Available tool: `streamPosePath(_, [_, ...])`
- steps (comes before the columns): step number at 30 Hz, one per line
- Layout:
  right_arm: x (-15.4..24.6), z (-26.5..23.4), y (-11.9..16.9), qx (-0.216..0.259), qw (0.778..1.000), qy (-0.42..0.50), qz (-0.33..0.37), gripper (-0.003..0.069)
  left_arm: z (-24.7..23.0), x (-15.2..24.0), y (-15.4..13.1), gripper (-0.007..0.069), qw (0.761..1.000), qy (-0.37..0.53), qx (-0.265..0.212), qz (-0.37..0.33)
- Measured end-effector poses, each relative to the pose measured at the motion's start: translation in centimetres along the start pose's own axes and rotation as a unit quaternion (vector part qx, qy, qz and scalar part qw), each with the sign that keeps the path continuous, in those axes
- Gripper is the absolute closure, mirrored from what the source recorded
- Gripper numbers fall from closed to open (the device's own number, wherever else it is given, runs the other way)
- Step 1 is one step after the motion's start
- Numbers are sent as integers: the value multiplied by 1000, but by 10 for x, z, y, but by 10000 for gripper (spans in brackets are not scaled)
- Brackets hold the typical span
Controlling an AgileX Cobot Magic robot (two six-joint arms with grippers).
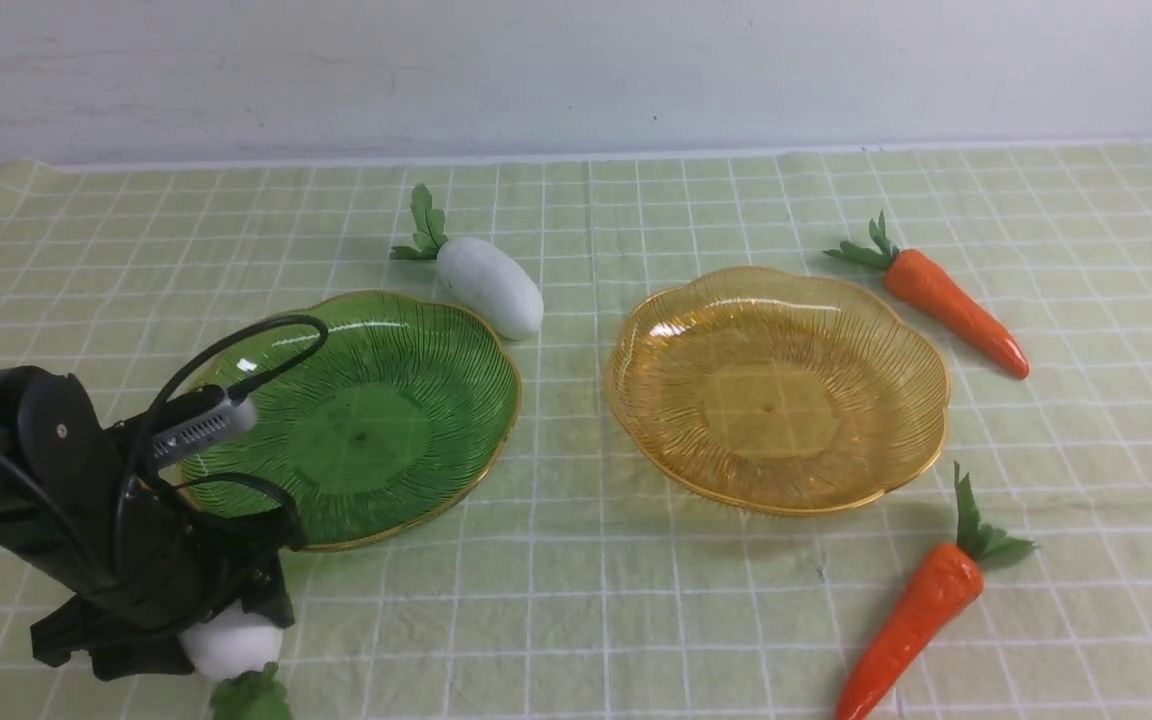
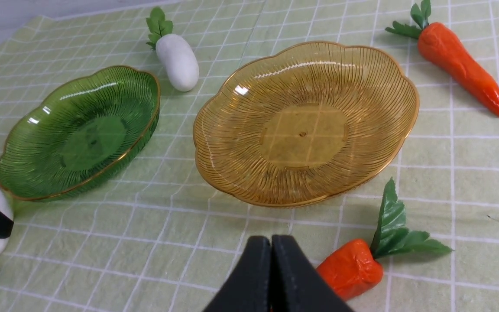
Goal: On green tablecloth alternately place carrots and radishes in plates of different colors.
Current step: 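Pick up the white radish and place it in the left plate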
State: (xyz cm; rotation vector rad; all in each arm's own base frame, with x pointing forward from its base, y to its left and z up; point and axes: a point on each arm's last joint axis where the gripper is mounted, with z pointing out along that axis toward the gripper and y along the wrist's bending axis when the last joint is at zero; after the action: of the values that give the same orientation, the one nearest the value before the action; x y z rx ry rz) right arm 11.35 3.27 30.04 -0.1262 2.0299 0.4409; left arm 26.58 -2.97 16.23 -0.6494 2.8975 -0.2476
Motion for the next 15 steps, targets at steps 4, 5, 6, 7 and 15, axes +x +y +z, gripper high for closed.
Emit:
streamPosePath(4, [0, 0, 0, 0, 1000, 0, 0, 673, -7, 9, 6, 127, 999, 42, -30, 18])
streamPosePath(5, [0, 0, 0, 0, 1000, 0, 0, 673, -11, 13, 8, 127, 997, 53, -40, 24])
streamPosePath(6, [0, 0, 1, -2, 1000, 3, 1, 673, -17, 16, 11, 127, 996, 63, -51, 33])
streamPosePath(7, [-1, -1, 2, -6, 1000, 6, 3, 673, -24, 19, 12, 127, 995, 68, -58, 39])
streamPosePath(15, [-32, 4, 9, -31, 995, 89, 15, 673, -106, 14, 0, 127, 985, -29, -15, 167])
